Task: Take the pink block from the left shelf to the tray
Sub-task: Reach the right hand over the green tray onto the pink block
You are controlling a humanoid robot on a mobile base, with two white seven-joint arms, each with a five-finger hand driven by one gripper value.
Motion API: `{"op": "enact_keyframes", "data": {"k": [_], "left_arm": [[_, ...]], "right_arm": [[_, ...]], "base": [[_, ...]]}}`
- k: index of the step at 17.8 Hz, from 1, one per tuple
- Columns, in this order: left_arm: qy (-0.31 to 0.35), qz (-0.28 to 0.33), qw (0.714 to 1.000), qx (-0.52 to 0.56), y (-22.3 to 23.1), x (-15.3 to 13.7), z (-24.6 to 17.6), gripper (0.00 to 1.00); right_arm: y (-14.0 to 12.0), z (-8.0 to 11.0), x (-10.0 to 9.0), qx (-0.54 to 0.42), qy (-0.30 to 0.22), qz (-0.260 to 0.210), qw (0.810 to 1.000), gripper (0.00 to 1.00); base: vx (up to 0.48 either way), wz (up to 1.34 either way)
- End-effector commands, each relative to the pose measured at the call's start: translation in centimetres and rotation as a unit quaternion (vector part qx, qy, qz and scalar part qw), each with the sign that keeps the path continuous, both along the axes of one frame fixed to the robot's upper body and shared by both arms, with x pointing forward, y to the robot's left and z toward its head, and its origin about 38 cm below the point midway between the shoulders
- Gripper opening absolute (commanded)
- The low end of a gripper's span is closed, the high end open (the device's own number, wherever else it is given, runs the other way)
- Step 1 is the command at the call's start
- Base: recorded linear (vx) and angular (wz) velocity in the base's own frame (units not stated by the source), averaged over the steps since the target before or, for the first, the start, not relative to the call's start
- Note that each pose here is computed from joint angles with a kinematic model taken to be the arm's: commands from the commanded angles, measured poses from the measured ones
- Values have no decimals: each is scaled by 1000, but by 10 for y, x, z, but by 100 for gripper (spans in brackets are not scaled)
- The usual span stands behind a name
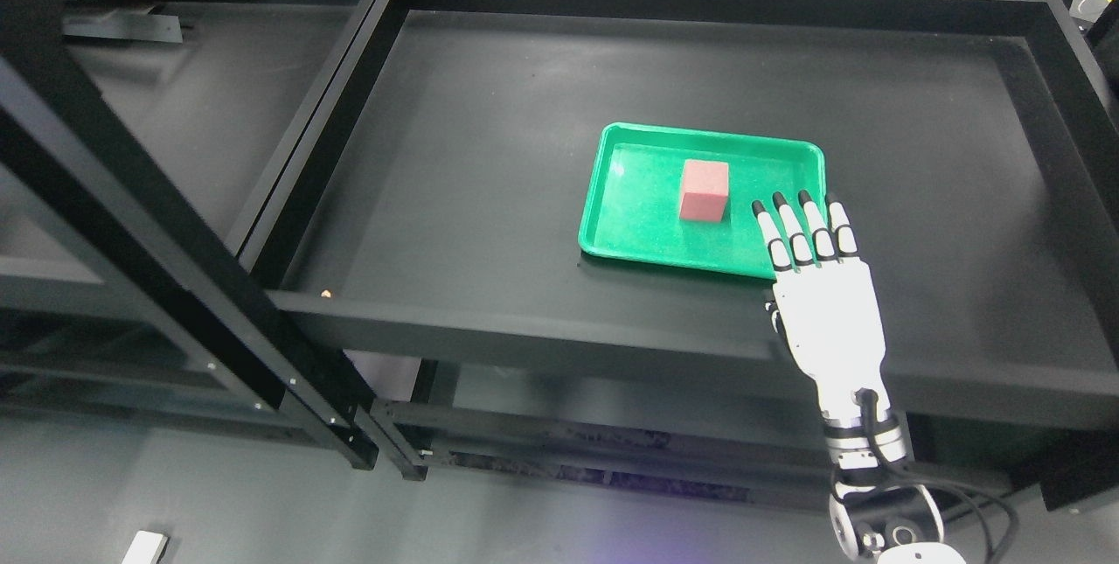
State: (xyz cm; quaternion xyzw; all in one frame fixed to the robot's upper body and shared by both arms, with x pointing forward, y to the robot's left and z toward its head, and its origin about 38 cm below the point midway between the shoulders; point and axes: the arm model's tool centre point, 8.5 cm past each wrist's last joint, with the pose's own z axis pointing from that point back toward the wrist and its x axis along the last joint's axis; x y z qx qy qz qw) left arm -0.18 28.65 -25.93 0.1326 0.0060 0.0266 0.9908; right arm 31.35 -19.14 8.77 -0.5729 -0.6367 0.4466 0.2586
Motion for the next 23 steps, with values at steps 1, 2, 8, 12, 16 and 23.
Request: {"op": "enact_keyframes", "data": {"k": [1,2,8,12,16,23], "left_arm": [[-23,-2,1000,8,11,25,1,100],[-23,-2,1000,8,11,25,1,100],[-23,-2,1000,8,11,25,1,100],[-23,-2,1000,8,11,25,1,100],[-23,-2,1000,8,11,25,1,100],[-24,-2,1000,8,11,26,1,100]], "right_arm": [[12,3,2,9,-1,18,1000,99],[15,3,1,12,0,24,1000,99],[26,-2,1,30,35,54,997,99],[30,-11,3,17,87,66,994,99],[34,-23,2,0,145,75,987,99],[31,-33,5,16,207,72,976,99]], "base": [[229,-39],[267,-34],[217,-16],[159,-4],[125,-6],[86,-56]]}}
